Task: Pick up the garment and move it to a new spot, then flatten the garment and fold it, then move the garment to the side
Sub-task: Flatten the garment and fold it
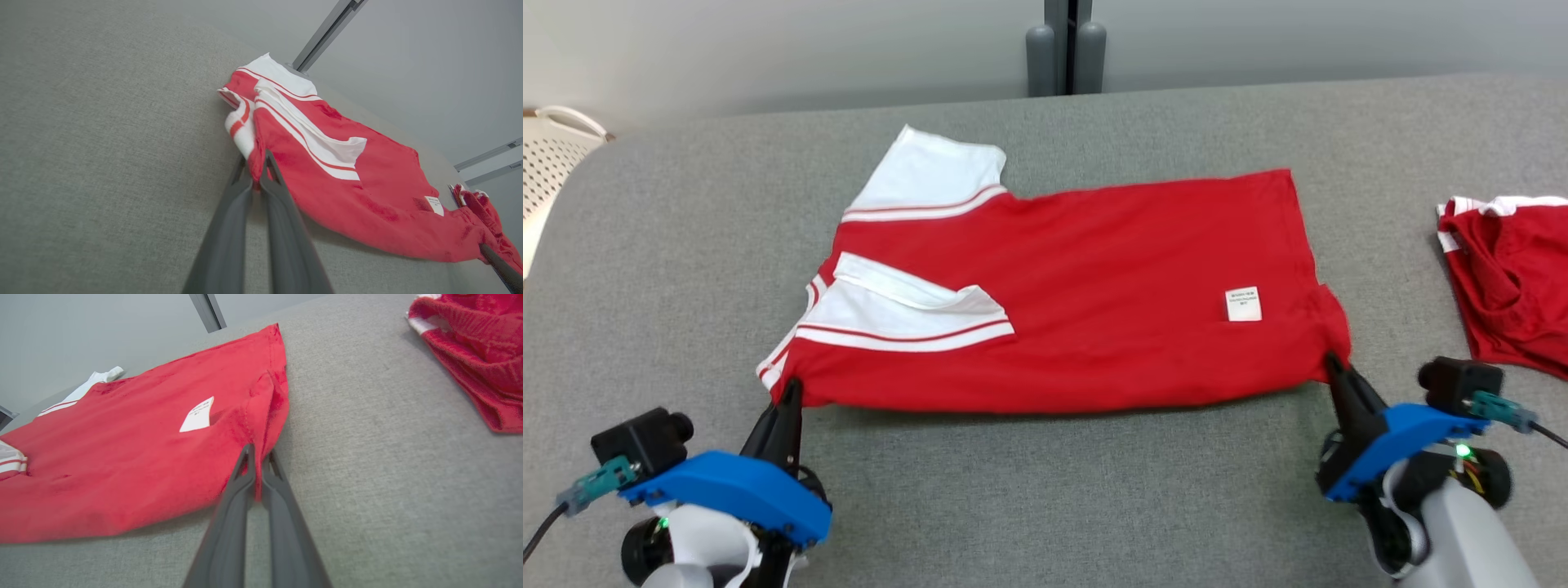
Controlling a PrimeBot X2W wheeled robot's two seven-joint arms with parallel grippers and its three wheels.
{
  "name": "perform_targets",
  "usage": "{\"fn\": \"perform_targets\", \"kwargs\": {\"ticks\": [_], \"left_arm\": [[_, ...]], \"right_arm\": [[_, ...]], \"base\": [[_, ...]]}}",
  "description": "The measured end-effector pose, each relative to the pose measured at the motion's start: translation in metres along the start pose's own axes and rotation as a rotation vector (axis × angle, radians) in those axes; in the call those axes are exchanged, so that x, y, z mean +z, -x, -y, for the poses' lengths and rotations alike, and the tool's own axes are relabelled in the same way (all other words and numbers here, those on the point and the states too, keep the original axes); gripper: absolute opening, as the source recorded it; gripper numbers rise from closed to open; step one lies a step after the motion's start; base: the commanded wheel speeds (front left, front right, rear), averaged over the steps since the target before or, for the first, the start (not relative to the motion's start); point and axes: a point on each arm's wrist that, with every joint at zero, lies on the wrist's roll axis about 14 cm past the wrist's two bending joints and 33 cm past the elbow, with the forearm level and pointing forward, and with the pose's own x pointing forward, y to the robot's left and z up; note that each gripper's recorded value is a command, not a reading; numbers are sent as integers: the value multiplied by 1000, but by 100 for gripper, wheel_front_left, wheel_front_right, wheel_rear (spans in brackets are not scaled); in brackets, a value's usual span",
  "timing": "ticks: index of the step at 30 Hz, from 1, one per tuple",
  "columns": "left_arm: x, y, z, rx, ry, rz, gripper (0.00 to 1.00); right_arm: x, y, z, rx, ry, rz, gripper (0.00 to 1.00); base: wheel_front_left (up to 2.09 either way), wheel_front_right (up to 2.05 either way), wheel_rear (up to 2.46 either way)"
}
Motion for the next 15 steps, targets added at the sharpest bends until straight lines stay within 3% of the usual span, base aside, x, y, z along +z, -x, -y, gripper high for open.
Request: {"fn": "perform_targets", "kwargs": {"ticks": [4, 15], "left_arm": [[3, 17, 4, -13, -21, 4, 0], [-61, 57, -10, 63, 25, -193, 0]], "right_arm": [[9, 19, 15, -21, 31, 3, 0], [-28, 72, 38, -86, 14, -114, 0]], "base": [[0, 0, 0], [0, 0, 0]]}}
